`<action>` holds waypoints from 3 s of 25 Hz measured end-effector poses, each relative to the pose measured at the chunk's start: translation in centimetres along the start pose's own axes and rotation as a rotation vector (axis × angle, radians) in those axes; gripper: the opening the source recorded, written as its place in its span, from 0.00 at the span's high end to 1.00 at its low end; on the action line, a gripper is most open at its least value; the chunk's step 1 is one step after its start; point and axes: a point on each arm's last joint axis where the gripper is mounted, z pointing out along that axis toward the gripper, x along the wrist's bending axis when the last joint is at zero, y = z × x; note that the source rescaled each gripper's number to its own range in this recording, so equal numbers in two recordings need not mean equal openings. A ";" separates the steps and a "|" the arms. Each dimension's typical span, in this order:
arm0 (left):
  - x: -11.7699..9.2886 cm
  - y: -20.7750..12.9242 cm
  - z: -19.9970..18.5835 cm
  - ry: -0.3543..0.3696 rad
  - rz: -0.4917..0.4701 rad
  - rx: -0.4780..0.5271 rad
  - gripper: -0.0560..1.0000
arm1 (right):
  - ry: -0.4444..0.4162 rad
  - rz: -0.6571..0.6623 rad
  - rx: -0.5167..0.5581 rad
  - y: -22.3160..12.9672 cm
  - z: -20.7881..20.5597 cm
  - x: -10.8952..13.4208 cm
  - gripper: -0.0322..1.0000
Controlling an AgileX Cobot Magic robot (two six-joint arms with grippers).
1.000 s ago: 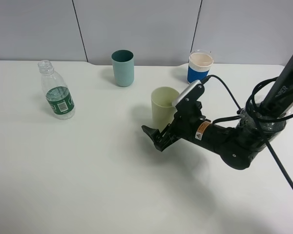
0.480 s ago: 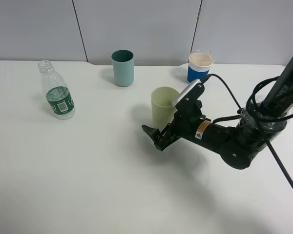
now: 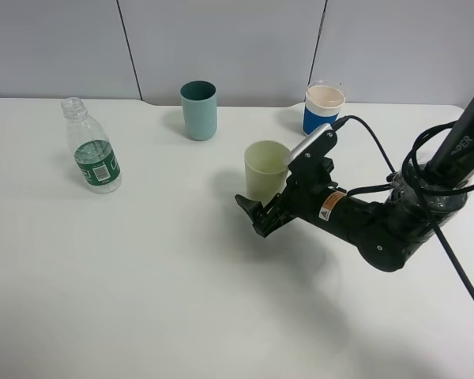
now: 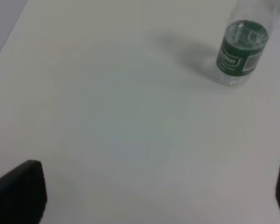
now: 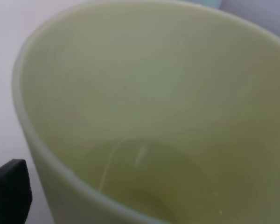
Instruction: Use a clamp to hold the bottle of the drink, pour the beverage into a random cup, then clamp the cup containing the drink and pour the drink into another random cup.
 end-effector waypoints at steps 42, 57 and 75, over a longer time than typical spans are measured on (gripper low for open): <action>0.0 0.0 0.0 0.000 0.000 0.000 0.00 | -0.150 0.121 -0.121 9.7 -2.1 -4.6 0.96; 0.0 0.0 0.0 0.000 0.000 0.000 0.00 | -0.073 0.105 0.030 17.1 2.5 -9.3 0.96; 0.0 0.0 0.0 0.000 0.000 0.000 0.00 | -0.180 0.022 0.255 18.4 9.1 -11.8 0.96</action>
